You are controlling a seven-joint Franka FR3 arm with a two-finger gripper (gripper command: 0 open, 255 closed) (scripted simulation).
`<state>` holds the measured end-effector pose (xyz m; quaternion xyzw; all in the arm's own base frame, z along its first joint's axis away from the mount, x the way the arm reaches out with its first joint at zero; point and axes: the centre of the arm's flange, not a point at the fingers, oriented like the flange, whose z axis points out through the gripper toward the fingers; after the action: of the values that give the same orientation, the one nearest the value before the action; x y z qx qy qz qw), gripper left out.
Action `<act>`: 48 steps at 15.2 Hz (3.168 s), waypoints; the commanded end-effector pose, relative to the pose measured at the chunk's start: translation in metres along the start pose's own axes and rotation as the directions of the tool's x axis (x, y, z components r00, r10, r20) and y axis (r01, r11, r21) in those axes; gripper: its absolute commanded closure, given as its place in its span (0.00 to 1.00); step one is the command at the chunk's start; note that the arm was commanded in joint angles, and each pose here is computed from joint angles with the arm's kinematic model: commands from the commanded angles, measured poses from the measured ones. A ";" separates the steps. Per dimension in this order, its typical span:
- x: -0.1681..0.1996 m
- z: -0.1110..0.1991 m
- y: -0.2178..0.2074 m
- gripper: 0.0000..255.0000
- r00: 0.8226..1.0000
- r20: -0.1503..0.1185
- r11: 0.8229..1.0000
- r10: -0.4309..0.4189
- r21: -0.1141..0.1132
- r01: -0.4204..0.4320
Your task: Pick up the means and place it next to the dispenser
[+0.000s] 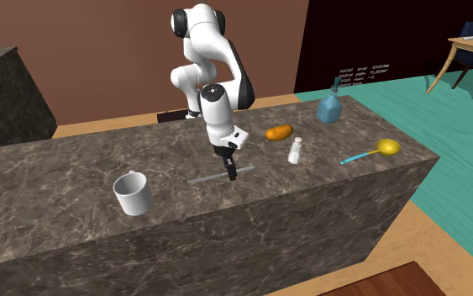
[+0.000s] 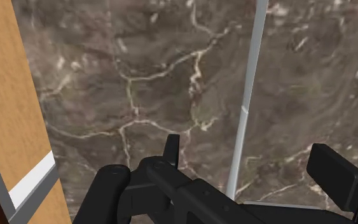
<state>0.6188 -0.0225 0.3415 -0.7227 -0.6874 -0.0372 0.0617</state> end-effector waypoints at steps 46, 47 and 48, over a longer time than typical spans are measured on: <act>0.023 -0.161 -0.006 1.00 1.000 0.000 1.000 0.000 0.000 0.000; 0.023 -0.166 -0.006 1.00 1.000 0.000 1.000 0.000 0.000 0.000; 0.024 -0.172 -0.006 1.00 1.000 0.000 1.000 0.000 0.000 0.000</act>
<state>0.6181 -0.0218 0.5090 -0.7227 -0.6874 -0.0375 0.0615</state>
